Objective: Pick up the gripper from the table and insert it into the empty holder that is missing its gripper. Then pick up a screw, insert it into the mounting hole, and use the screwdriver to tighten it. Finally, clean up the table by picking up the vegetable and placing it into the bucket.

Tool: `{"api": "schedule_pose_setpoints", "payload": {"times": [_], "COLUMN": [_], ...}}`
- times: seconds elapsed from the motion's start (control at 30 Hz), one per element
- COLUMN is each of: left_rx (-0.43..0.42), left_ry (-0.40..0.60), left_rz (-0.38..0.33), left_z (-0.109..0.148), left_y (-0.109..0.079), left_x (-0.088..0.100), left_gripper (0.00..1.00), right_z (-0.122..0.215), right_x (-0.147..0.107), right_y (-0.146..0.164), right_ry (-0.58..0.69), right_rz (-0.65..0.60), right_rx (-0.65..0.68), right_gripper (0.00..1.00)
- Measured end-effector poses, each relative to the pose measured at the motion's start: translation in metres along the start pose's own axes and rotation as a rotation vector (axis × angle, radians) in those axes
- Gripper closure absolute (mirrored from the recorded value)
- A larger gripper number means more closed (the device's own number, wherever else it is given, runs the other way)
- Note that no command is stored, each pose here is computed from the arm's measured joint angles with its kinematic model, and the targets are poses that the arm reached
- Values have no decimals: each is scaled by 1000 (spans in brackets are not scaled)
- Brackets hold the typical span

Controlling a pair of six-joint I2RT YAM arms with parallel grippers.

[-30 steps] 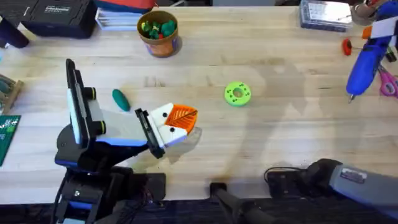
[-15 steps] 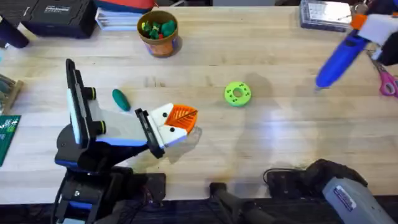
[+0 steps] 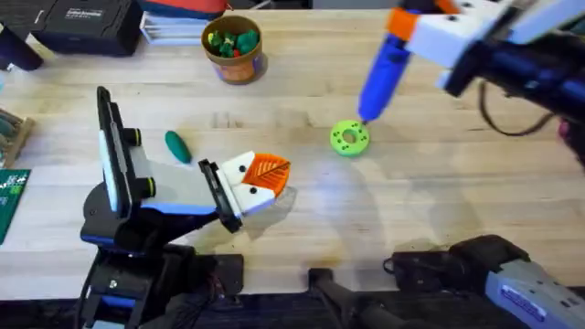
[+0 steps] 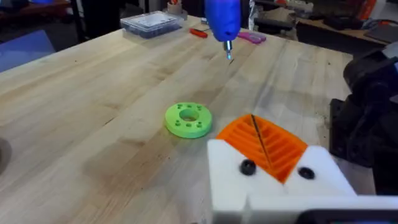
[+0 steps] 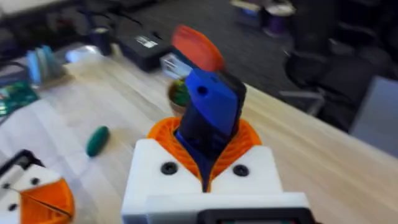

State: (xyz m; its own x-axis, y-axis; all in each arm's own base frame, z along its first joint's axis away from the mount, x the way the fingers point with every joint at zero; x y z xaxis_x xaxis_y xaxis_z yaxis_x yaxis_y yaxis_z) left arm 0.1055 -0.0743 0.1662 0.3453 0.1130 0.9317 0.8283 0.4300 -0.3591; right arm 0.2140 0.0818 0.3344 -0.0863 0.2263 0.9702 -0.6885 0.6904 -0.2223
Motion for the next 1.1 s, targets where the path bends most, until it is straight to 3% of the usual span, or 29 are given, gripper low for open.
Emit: {"api": "schedule_pose_setpoints", "payload": {"times": [0.3, 0.53, 1.1], "left_rx": [0, 0, 0], "left_ry": [0, 0, 0], "left_rz": [0, 0, 0], "left_z": [0, 0, 0], "left_y": [0, 0, 0], "left_x": [0, 0, 0], "left_gripper": [996, 996, 996], "right_z": [-48, -48, -41], "right_x": [33, 61, 63], "right_y": [55, 86, 135], "right_ry": [-223, -399, -571], "right_rz": [74, 137, 178], "right_rx": [184, 229, 373], "right_gripper": [974, 974, 974]}}
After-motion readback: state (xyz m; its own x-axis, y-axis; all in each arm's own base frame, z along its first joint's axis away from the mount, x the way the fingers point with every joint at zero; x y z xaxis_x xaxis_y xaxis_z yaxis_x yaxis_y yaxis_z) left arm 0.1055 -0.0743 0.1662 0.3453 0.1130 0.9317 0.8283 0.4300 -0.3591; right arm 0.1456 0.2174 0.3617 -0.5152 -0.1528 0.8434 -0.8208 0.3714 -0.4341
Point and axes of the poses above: each hand's point on the last joint's axis, 136 mm out from that joint toward the fingers, its own z axis back along the fingers, its own y axis along the line the jaws close on, x = y × z, the point moved 10 cm from there along z, back along the fingers, and after that the axes turned 15 degrees about z, right-handed, at the moved point
